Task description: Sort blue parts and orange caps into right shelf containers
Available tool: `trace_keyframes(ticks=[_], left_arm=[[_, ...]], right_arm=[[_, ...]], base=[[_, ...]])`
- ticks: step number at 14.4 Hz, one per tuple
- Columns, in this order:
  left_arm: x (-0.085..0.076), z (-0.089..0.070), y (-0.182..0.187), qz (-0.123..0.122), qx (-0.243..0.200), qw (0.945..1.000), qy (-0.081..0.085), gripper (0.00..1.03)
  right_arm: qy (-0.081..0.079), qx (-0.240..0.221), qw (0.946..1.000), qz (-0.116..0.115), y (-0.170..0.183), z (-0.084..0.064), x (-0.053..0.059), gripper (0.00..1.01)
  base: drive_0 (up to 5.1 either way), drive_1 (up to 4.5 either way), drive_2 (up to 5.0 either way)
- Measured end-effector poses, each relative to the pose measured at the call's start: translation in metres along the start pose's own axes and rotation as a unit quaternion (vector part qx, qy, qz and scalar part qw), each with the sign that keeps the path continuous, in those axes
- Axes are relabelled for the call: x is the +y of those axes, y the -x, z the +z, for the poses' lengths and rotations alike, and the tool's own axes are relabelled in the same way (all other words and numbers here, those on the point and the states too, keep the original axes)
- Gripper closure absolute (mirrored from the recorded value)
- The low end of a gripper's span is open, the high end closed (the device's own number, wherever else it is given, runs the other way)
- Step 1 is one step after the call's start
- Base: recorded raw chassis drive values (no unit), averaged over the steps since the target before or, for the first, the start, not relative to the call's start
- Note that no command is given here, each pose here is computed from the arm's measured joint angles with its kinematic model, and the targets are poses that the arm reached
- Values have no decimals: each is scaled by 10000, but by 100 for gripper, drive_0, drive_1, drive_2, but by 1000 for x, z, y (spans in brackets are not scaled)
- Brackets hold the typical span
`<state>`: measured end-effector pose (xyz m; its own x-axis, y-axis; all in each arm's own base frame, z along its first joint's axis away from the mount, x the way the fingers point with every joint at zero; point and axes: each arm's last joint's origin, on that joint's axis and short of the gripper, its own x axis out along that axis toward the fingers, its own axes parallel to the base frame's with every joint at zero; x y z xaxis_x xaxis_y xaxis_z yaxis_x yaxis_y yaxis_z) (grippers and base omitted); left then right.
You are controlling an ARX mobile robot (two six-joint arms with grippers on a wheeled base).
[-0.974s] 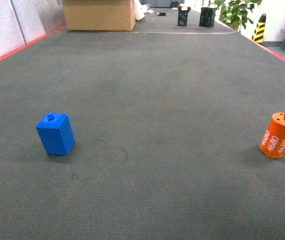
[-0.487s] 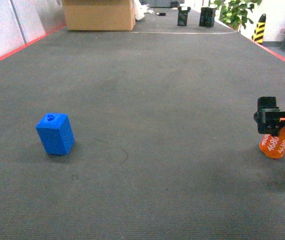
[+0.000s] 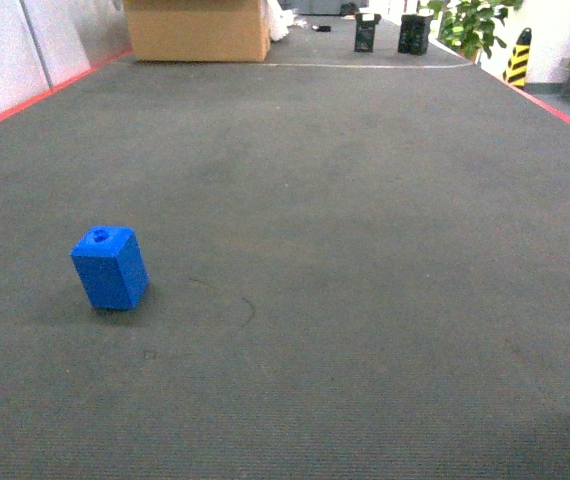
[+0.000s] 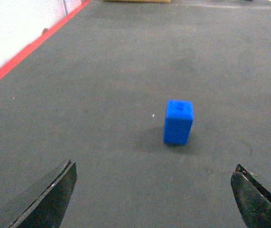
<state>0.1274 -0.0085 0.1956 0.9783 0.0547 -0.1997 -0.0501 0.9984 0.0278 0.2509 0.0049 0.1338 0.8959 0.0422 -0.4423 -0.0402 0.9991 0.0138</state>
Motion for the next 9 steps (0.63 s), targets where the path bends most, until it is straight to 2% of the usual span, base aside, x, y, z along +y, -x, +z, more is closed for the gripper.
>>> trace_keyframes(ticks=[1,2,3,4,5,6,9], left_arm=[[-4,20,-19,-276,-44,9996,78,5],[-9,29,-43,-471,111,9988,52,5],[-14,29,-71,-642,455,9969,27,5],[-19,25,-99,-697,833,9941,-1,5],[-26,19,-133,-652,1183,9908,-131,5],[-31,16,-159,-639,1453,9872,-171,5],[-38,9,-200,-708,1780,9814,-113,5]], right_arm=[[-23,-150,9999,22,11,2,4,59],[-62,-315,9995,32,19,6,8,59],[-96,-405,9991,26,24,8,10,59],[-159,-386,9991,-18,26,5,11,59],[-238,-320,9991,-125,28,0,10,59],[-320,-284,9989,-182,29,-3,9,59],[-431,-286,9983,-279,31,-8,7,59]], base=[[0,0,0],[0,0,0],[0,0,0],[0,0,0],[0,0,0],[0,0,0],[0,0,0]])
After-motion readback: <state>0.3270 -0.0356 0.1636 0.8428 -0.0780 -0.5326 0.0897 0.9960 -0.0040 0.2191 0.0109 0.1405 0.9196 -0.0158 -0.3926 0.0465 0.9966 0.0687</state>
